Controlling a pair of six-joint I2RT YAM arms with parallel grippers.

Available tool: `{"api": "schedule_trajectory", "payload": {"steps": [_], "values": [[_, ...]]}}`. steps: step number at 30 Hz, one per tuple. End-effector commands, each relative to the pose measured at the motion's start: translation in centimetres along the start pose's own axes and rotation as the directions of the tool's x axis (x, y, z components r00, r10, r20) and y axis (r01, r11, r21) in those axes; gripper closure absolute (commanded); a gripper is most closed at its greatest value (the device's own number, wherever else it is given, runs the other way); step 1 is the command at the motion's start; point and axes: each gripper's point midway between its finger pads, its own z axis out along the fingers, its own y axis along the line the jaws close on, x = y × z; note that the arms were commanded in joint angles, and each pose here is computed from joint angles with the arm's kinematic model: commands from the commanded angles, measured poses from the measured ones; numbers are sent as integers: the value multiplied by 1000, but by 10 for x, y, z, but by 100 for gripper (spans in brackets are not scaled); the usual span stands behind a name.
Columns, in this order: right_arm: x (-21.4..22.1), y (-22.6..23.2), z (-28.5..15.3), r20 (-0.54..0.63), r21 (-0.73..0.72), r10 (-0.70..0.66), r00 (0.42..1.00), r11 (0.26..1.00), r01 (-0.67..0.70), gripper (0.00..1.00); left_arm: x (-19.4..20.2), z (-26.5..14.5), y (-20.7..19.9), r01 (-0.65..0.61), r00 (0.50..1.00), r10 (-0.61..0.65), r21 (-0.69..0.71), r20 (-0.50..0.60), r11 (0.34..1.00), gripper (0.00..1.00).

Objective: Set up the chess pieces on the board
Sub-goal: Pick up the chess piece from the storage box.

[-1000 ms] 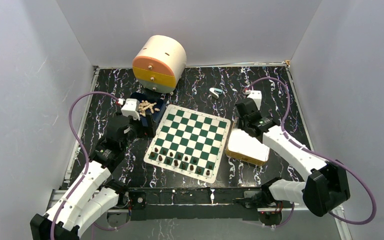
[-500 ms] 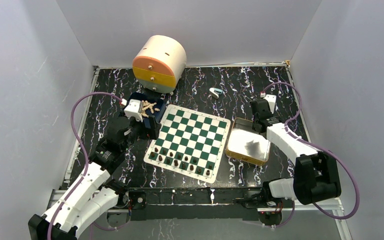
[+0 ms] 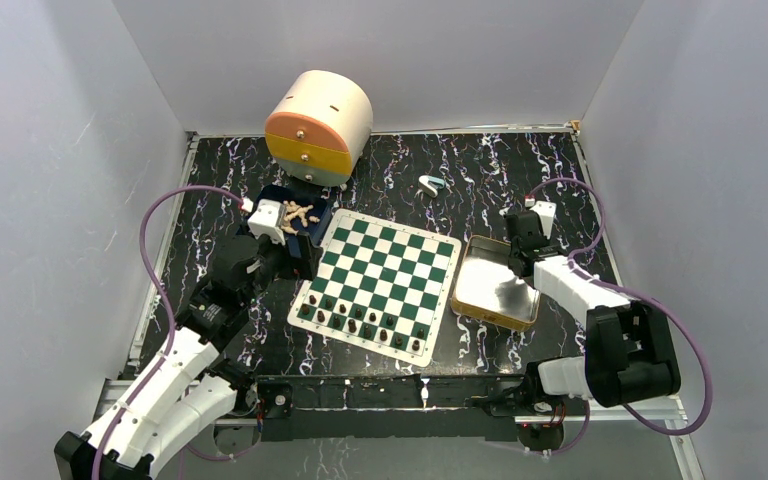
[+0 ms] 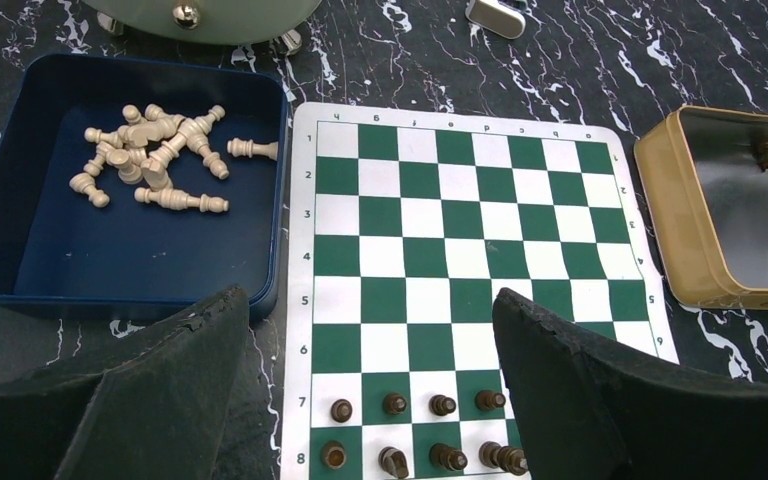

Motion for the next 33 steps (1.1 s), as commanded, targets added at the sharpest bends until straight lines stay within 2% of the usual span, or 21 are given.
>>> {"api": "schedule_trajectory", "payload": {"steps": [1, 21, 33], "values": [[-13, -1, 6, 53, 8, 44, 998, 999, -45, 64, -10, -6, 2, -15, 999, 15, -12, 39, 1000, 12], [-7, 8, 18, -10, -47, 103, 995, 994, -103, 64, -11, -5, 3, -19, 999, 20, -22, 38, 1000, 12], [0, 3, 24, -12, -6, 121, 993, 993, -121, 66, -12, -6, 7, -22, 999, 24, -48, 37, 999, 12]]}}
